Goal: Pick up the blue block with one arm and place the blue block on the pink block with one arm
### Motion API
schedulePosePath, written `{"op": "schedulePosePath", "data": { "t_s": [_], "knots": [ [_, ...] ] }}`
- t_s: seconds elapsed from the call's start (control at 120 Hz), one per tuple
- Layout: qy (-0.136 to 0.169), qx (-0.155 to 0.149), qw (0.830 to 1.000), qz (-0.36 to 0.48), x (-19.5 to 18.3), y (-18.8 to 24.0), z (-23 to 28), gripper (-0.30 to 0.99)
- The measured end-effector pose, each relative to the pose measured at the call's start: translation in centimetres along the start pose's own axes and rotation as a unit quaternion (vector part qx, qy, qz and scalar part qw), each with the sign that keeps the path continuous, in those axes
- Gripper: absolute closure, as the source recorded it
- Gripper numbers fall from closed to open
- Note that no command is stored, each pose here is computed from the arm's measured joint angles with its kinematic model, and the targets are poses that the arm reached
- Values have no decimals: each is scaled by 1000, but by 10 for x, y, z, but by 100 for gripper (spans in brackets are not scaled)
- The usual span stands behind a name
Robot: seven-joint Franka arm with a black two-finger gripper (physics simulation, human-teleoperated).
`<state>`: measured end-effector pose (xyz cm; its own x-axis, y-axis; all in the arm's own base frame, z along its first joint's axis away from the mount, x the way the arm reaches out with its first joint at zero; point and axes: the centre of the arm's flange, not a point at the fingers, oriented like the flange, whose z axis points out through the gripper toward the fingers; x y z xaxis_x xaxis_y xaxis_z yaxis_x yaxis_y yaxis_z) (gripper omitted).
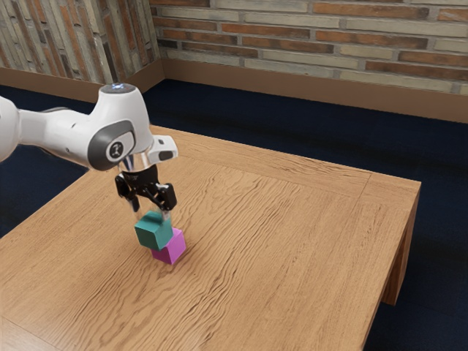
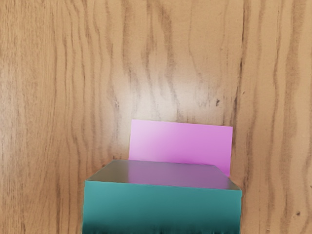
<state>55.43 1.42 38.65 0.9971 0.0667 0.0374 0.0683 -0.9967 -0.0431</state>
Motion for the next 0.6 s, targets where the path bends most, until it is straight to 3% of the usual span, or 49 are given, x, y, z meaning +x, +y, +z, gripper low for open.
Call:
{"op": "schedulePosePath", "data": {
  "t_s": [0.217,0.458,0.6],
  "knots": [
    [55,11,998,7,24,5,-85,1],
    [76,16,997,5,23,3,-125,0],
    [72,19,997,4,19,2,-132,0]
  ]
}}
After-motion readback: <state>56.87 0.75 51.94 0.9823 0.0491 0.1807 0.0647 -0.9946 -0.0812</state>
